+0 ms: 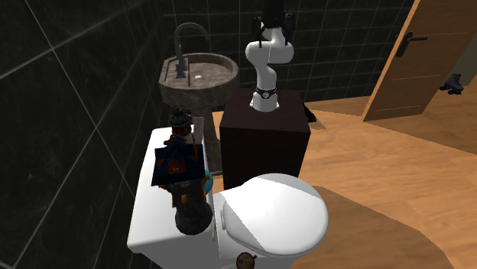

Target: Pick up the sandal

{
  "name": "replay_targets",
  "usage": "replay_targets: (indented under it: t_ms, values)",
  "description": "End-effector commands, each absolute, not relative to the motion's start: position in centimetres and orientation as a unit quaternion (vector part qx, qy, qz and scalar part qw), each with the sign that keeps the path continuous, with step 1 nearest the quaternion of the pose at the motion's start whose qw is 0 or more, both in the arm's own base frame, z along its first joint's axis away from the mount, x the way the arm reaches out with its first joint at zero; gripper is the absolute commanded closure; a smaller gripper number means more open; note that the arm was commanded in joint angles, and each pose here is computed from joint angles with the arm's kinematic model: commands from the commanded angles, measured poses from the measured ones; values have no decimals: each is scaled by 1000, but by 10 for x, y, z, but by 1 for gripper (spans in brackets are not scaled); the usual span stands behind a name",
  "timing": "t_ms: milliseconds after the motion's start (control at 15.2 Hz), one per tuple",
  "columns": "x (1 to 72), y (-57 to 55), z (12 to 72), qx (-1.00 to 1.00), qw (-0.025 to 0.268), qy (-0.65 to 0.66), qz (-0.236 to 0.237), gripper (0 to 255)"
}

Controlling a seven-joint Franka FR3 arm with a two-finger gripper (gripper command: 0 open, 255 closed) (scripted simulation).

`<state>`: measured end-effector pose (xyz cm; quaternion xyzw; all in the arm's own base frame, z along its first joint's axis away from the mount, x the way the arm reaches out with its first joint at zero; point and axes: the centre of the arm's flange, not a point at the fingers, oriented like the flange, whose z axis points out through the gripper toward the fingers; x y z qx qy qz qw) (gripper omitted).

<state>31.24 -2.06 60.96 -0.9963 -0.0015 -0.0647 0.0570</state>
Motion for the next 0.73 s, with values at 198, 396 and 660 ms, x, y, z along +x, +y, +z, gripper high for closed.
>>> replay_targets:
  t_ms: [198,396,660]
  values:
    - [339,-48,593,-997,60,12,-56,0]
    - [364,-76,575,-996,64,26,-48,0]
    - [396,-114,551,-996,68,44,-36,0]
